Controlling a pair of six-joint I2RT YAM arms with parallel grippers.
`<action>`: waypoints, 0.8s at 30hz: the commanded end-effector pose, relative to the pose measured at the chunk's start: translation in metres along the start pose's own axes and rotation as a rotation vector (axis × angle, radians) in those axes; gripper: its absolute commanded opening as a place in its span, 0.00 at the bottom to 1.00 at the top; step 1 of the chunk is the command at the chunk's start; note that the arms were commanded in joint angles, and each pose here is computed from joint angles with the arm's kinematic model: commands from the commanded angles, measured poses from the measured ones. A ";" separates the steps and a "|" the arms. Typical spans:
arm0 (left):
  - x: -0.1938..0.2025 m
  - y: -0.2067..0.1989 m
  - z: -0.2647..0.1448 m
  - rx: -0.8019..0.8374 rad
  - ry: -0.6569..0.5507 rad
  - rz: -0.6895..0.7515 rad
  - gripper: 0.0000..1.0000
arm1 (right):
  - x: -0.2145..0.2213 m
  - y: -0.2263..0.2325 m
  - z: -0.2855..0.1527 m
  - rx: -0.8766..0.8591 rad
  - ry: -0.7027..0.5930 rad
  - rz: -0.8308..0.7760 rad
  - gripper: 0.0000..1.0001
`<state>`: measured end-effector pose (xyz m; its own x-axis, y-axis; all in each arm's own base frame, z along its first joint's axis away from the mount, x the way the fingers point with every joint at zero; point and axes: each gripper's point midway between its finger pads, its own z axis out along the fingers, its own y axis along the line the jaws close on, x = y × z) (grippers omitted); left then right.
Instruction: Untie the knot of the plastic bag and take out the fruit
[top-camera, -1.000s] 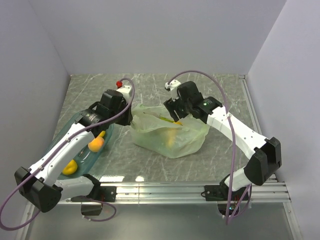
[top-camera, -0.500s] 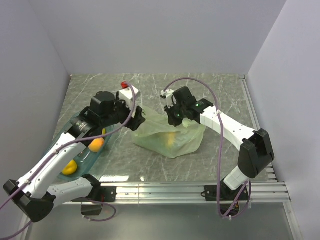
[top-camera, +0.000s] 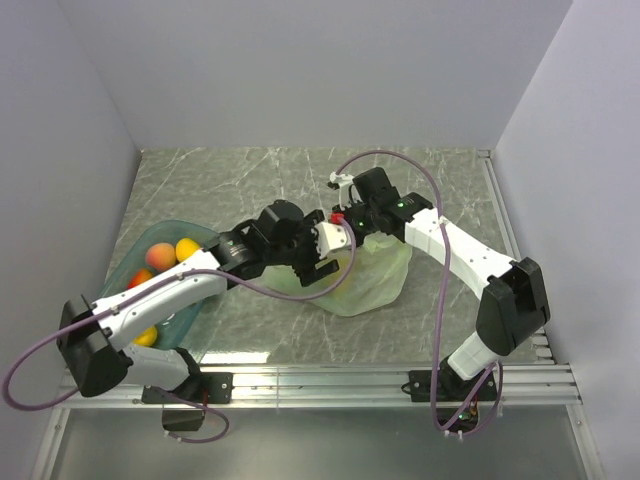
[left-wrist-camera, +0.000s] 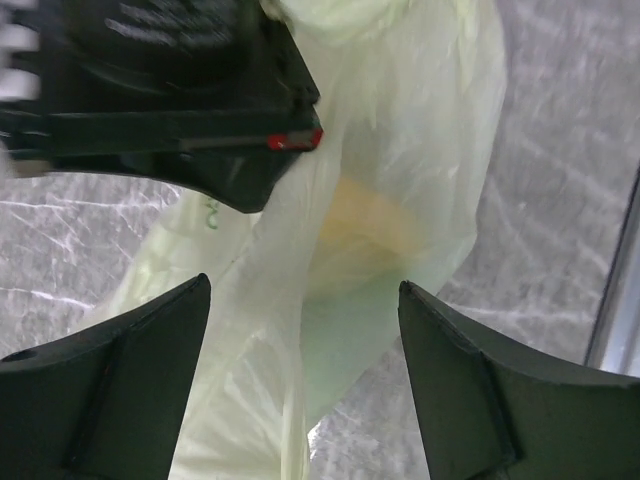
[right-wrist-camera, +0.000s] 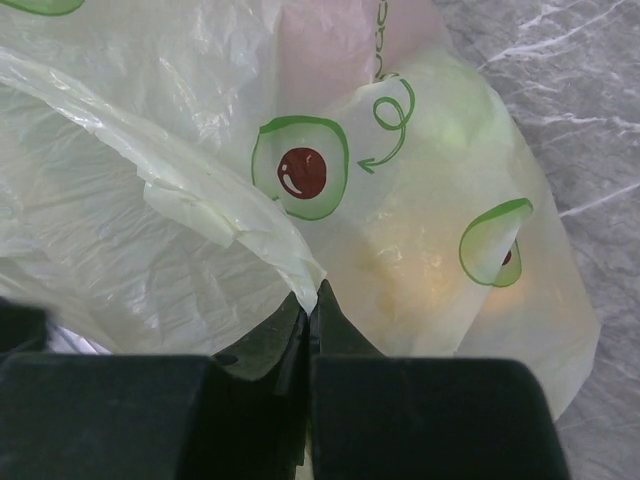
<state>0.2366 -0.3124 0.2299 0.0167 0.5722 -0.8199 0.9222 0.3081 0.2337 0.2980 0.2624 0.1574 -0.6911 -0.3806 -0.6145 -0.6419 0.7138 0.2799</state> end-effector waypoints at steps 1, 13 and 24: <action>-0.010 0.006 0.015 -0.001 -0.057 0.142 0.82 | -0.016 0.011 -0.013 -0.040 -0.055 0.012 0.00; 0.031 0.008 0.063 -0.003 0.030 0.187 0.78 | -0.019 0.013 -0.015 -0.057 -0.066 0.021 0.00; 0.114 -0.122 0.069 0.216 0.160 -0.281 0.61 | -0.034 -0.060 0.022 0.053 -0.106 0.214 0.00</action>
<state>0.1892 -0.3228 0.0723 -0.1326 0.6953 -0.7064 0.9671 0.2469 0.0615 0.3334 0.2444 0.1584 -0.7588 -0.2209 -0.6127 -0.5213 0.7700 0.3680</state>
